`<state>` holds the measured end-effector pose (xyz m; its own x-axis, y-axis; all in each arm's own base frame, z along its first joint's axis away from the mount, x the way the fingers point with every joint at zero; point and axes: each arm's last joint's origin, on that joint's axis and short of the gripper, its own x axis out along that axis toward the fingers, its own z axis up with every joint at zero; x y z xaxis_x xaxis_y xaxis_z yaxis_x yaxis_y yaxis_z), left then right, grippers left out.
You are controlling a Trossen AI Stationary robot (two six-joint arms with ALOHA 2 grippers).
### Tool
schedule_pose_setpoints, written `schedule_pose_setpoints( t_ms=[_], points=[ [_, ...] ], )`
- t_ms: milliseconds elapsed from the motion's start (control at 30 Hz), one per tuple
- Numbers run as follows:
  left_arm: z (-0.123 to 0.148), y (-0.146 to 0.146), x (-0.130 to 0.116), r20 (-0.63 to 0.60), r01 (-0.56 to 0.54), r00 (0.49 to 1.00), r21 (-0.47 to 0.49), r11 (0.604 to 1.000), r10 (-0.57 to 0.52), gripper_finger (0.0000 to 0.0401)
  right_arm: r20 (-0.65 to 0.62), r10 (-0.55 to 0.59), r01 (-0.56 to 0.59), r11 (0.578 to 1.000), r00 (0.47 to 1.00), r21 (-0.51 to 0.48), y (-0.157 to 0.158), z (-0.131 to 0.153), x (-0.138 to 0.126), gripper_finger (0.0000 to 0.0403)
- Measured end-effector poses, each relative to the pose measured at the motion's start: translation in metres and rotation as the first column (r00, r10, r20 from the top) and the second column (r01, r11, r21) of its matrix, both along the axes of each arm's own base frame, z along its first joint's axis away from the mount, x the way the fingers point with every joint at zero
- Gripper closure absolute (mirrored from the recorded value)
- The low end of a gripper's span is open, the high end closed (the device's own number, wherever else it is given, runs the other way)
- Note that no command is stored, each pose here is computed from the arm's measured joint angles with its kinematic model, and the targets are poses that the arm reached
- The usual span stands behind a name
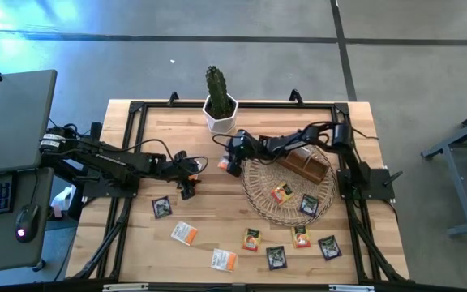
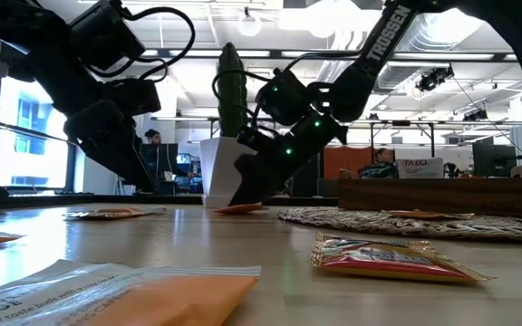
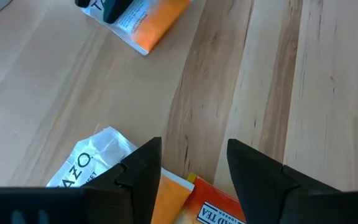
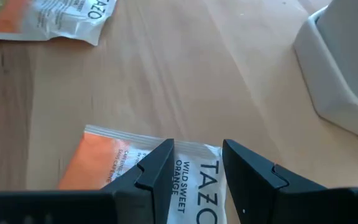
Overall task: Pick & Place Tea
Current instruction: Put the white tea bag into the middle section of the wooden organizer
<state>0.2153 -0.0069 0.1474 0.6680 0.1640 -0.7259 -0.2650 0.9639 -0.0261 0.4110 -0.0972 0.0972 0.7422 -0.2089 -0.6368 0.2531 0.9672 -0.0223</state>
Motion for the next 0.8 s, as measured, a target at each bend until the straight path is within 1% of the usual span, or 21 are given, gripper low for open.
schedule_pose_setpoints(
  t_ms=[100, 167, 233, 333, 367, 400, 500, 567, 633, 733, 800],
  points=[
    [0.0, 0.0, 0.0, 0.001, 0.002, 1.0, 0.002, 1.0, -0.002, 0.0219, -0.037, 0.005, -0.004, 1.0, 0.999, 0.015, 0.001, -0.002, -0.002, 0.0275],
    [0.0, 0.0, 0.0, 0.001, 0.002, 1.0, 0.002, 1.0, -0.002, 0.0219, -0.067, -0.004, 0.005, 1.0, 0.998, 0.015, 0.002, -0.004, -0.004, 0.0291],
    [0.0, 0.0, 0.0, 0.001, 0.002, 1.0, 0.002, 1.0, -0.002, 0.0219, -0.082, -0.018, 0.019, 1.0, 0.996, 0.016, 0.003, -0.004, -0.005, 0.032],
    [0.0, 0.0, 0.0, 0.002, 0.002, 1.0, 0.002, 1.0, -0.002, 0.0219, -0.076, -0.01, 0.013, 0.999, 0.997, 0.034, 0.004, -0.004, -0.005, 0.0379],
    [0.0, 0.0, 0.0, 0.002, 0.002, 1.0, 0.002, 1.0, -0.002, 0.0219, -0.071, -0.008, 0.011, 0.999, 0.997, 0.036, 0.004, -0.003, -0.004, 0.039],
    [0.0, 0.0, 0.0, 0.002, 0.003, 1.0, 0.002, 1.0, -0.003, 0.0219, -0.068, -0.005, 0.008, 0.999, 0.998, 0.037, 0.004, -0.002, -0.004, 0.0393],
    [0.0, 0.0, 0.0, 0.002, 0.003, 1.0, 0.002, 1.0, -0.003, 0.0219, -0.065, -0.008, 0.009, 1.0, 0.998, 0.024, 0.009, 0.007, -0.003, 0.0382],
    [0.0, 0.0, 0.0, 0.002, 0.002, 1.0, 0.002, 1.0, -0.002, 0.0219, -0.078, -0.004, 0.005, 1.0, 0.997, 0.007, 0.015, 0.016, -0.006, 0.0388],
    [0.0, 0.0, 0.0, 0.001, 0.003, 1.0, 0.002, 1.0, -0.003, 0.0219, -0.08, -0.005, 0.003, 1.0, 0.997, -0.026, 0.022, 0.03, -0.008, 0.0398],
    [0.0, 0.0, 0.0, 0.003, 0.002, 1.0, 0.002, 1.0, -0.002, 0.0219, -0.055, -0.023, 0.018, 0.996, 0.998, -0.087, 0.034, 0.06, -0.012, 0.0395],
    [0.0, 0.0, 0.0, 0.002, 0.0, 1.0, 0.005, 1.0, 0.0, 0.0219, -0.056, -0.031, 0.025, 0.994, 0.998, -0.11, 0.042, 0.073, -0.016, 0.0399]
  ],
)
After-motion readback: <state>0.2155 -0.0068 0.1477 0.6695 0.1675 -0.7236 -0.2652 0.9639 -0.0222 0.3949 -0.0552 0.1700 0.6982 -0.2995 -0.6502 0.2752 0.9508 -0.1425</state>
